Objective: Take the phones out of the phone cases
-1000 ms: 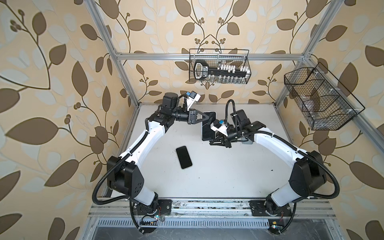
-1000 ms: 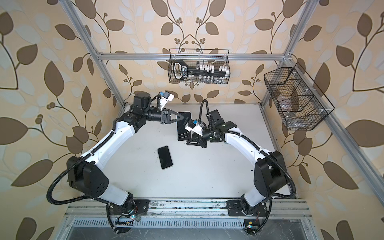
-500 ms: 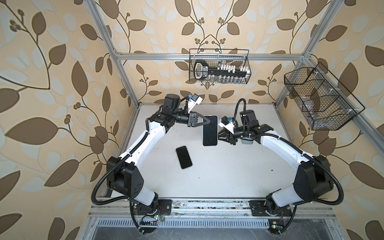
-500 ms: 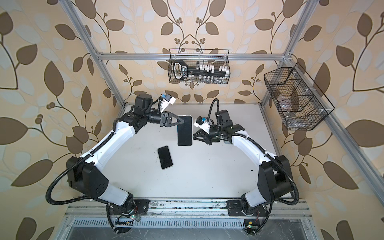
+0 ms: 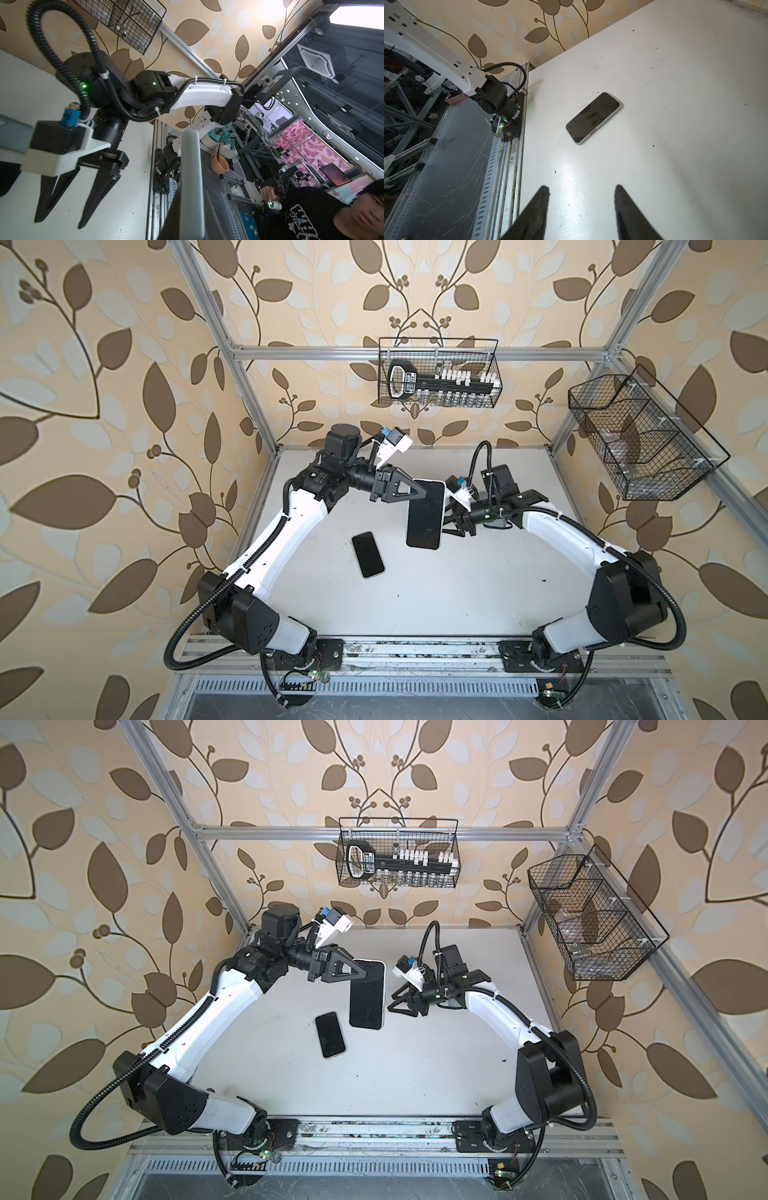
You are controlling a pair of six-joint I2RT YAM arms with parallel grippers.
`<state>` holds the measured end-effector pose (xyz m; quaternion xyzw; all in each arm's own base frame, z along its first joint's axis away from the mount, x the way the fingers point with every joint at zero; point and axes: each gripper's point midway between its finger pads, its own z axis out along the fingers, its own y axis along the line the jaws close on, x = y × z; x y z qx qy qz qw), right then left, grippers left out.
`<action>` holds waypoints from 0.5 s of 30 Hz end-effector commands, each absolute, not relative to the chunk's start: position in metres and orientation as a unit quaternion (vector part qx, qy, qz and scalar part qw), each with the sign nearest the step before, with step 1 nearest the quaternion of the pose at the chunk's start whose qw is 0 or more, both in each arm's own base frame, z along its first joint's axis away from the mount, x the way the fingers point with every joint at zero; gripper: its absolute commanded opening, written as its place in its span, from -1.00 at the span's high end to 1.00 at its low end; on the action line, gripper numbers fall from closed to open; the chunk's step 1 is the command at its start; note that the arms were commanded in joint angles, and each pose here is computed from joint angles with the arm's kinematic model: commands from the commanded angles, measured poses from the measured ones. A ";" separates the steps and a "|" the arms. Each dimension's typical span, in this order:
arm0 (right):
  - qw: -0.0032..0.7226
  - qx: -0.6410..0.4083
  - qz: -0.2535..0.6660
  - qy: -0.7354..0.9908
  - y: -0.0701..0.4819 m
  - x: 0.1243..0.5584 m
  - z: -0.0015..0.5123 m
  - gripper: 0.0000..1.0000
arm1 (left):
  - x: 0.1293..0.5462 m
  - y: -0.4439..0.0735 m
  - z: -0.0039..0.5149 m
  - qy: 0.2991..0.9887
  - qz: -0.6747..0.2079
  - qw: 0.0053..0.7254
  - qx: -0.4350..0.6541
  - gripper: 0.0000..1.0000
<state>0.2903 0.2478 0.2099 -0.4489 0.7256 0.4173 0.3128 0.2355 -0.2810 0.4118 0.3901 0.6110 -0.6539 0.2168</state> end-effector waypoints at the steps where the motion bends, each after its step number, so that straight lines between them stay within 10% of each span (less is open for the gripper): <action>1: 0.332 -0.436 0.446 0.708 0.244 0.271 0.239 -0.18 | 0.250 -0.281 0.421 0.617 -0.651 0.226 0.379 1.00; 15: 0.317 -0.467 0.476 0.674 0.246 0.235 0.281 -0.11 | 0.268 -0.280 0.409 0.628 -0.652 0.221 0.364 1.00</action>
